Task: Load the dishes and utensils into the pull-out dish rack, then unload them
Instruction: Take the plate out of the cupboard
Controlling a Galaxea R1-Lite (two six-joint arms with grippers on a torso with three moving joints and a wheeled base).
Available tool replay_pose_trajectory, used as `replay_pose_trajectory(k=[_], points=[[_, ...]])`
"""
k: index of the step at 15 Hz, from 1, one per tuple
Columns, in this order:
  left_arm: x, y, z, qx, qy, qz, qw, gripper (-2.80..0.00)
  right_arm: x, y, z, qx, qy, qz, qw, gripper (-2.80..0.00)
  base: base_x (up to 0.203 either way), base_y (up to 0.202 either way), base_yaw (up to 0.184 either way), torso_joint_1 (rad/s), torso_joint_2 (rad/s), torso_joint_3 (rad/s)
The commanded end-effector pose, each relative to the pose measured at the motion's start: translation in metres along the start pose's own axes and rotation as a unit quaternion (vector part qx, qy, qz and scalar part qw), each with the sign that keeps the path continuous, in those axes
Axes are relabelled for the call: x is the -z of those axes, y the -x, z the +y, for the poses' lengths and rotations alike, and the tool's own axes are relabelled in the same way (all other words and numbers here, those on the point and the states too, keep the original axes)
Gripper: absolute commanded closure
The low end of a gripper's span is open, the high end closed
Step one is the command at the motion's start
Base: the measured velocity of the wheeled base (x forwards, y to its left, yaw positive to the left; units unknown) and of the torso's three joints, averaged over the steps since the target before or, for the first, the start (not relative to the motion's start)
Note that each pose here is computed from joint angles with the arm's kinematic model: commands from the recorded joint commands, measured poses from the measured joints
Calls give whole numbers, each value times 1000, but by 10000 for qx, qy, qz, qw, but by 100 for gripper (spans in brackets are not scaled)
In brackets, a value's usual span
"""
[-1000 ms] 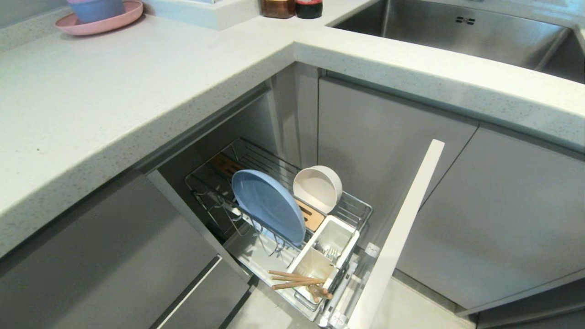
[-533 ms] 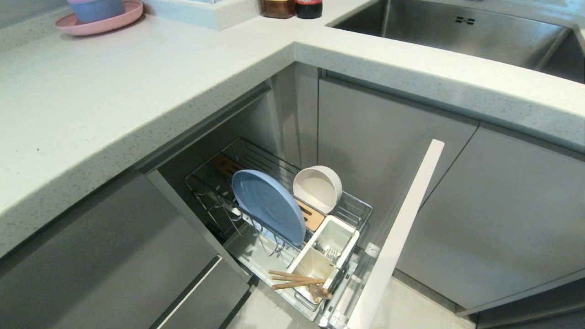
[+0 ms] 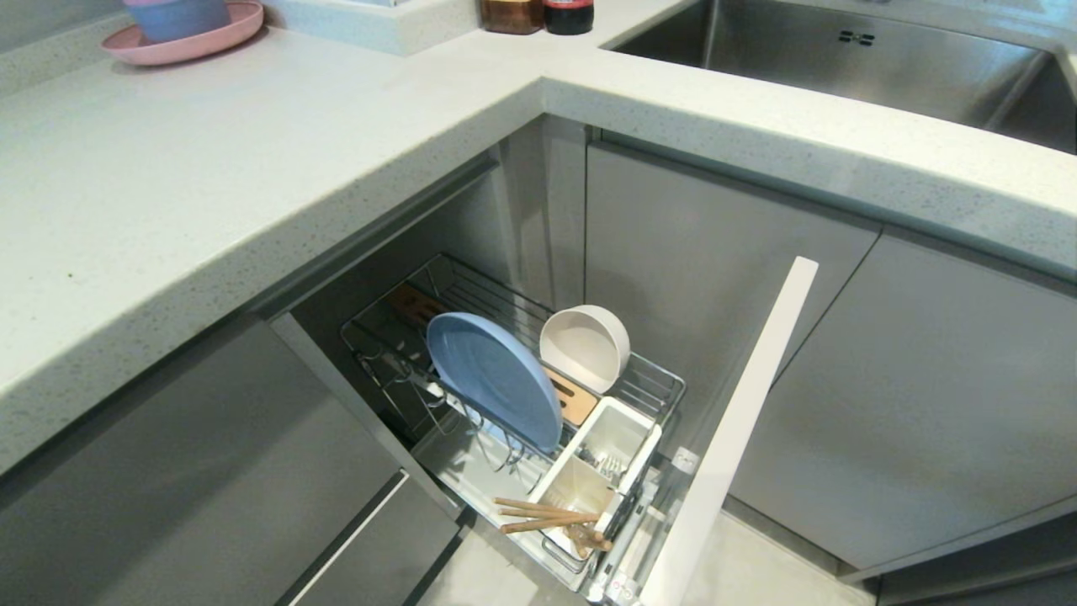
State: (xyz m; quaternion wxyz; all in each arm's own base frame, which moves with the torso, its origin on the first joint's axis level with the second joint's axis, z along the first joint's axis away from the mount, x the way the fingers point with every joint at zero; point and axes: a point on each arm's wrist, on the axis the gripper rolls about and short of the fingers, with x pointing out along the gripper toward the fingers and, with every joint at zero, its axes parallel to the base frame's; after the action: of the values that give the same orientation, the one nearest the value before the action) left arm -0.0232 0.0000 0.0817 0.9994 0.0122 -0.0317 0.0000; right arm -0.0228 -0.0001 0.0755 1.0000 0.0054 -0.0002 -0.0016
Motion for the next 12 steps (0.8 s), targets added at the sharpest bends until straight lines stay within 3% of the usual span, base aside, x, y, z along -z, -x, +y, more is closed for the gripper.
replay_pose_trajectory(k=[1, 12], points=[[7, -2, 0, -1, 0, 140, 9999, 0, 0, 0, 0, -1, 1, 10, 10000, 0, 0, 0, 0, 0, 0, 0], [7, -2, 0, 6, 0, 140, 9999, 0, 0, 0, 0, -1, 1, 10, 10000, 0, 0, 0, 0, 0, 0, 0]])
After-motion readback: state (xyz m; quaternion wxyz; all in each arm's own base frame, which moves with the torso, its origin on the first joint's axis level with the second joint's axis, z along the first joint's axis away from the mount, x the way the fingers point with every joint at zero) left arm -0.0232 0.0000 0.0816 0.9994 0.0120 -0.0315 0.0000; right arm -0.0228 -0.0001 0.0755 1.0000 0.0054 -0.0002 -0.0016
